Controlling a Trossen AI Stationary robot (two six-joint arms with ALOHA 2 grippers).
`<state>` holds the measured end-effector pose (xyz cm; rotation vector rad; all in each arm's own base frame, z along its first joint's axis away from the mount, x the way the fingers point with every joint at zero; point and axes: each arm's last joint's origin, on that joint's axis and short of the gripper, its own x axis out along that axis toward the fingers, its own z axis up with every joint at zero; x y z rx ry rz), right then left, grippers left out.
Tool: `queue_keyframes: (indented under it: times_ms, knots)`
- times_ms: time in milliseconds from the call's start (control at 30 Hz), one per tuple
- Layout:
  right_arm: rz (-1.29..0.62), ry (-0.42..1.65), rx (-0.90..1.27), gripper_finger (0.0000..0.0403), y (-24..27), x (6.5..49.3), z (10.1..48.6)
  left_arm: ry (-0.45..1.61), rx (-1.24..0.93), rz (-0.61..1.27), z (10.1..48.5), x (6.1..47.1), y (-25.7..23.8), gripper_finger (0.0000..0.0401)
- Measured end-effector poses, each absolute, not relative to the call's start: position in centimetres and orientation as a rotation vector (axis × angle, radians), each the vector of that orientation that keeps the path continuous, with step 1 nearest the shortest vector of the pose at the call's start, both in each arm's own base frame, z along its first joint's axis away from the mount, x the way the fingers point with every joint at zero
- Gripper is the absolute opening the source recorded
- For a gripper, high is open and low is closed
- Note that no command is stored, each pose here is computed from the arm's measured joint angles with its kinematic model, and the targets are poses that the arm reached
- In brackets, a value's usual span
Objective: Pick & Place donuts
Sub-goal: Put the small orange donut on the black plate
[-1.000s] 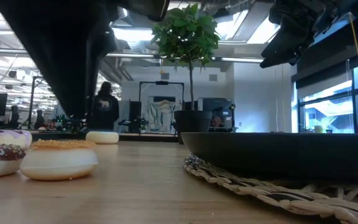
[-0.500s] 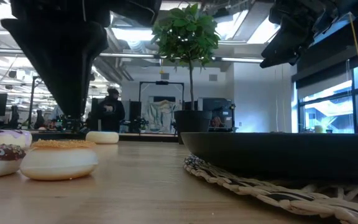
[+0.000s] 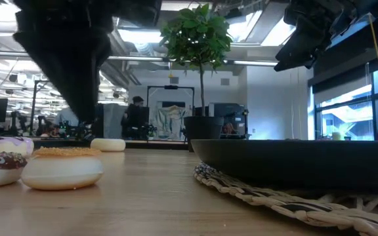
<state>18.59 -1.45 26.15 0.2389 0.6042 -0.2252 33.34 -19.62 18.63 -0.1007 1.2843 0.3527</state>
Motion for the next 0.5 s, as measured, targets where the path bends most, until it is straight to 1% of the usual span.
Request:
queue_keyframes:
  times_ms: [100, 200, 300, 500]
  knots:
    - [-0.226, 0.604, 0.239, 0.0214, -1.45, 18.59, 26.15, 1.222, -0.05, 0.375, 18.8, 33.48, -19.55, 0.0025]
    - [-0.225, 0.604, 0.24, 0.0214, -1.45, 18.59, 26.15, 1.201, -0.034, 0.389, 18.8, 33.54, -19.51, 0.0025]
    - [-0.225, 0.604, 0.239, 0.0214, -1.45, 18.59, 26.15, 1.221, 0.006, 0.349, 18.78, 33.49, -19.56, 0.0028]
    - [-0.225, 0.605, 0.239, 0.0214, -1.45, 18.59, 26.14, 1.259, -0.046, 0.32, 18.72, 33.41, -19.73, 0.0041]
